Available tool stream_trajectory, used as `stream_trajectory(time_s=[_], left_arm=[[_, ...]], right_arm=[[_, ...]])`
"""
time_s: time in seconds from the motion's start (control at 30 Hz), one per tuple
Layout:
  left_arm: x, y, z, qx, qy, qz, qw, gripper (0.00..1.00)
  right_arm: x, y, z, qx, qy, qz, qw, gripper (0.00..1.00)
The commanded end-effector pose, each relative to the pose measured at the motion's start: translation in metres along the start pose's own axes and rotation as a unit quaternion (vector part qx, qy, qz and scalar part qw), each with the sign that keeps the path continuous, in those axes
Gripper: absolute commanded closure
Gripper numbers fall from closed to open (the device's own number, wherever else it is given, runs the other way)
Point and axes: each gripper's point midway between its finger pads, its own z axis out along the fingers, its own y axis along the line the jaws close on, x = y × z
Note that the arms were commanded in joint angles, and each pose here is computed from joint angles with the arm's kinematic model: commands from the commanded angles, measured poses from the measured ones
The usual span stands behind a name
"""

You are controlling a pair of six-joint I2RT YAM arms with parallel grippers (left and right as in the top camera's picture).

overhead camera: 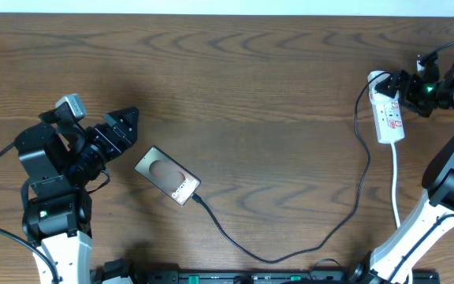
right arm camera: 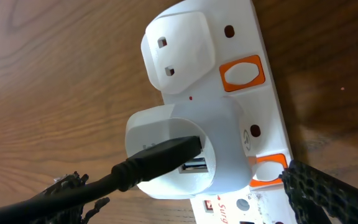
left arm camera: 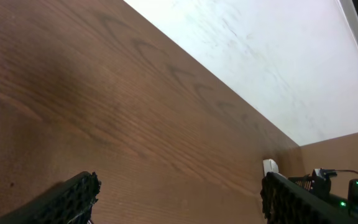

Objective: Plug charger to phone and switch on socket
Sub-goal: 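Move the right gripper over the white power strip's orange switch, then press the orange switch beside the charger plug with the right gripper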

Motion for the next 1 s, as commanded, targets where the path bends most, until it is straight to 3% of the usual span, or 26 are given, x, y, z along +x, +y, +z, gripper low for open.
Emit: stream_trajectory(time_s=[0.0, 0.47, 0.97], left_arm=[[-0.006, -0.002, -0.002, -0.001, -0.008, 0.009, 1.0, 0.14], [-0.006, -0.002, -0.002, -0.001, -0.008, 0.009, 1.0, 0.14], [-0.006, -0.002, -0.002, -0.001, -0.008, 0.009, 1.0, 0.14]], right_arm=[[0.0, 0.004, 0.004, -0.003, 0.004, 0.003, 1.0, 0.01], [0.022, 0.015, 0.048, -0.053, 0.053, 0.014, 0.997, 0.01], [0.036, 0.022, 0.05, -0.056, 0.08, 0.025, 0.995, 0.01]])
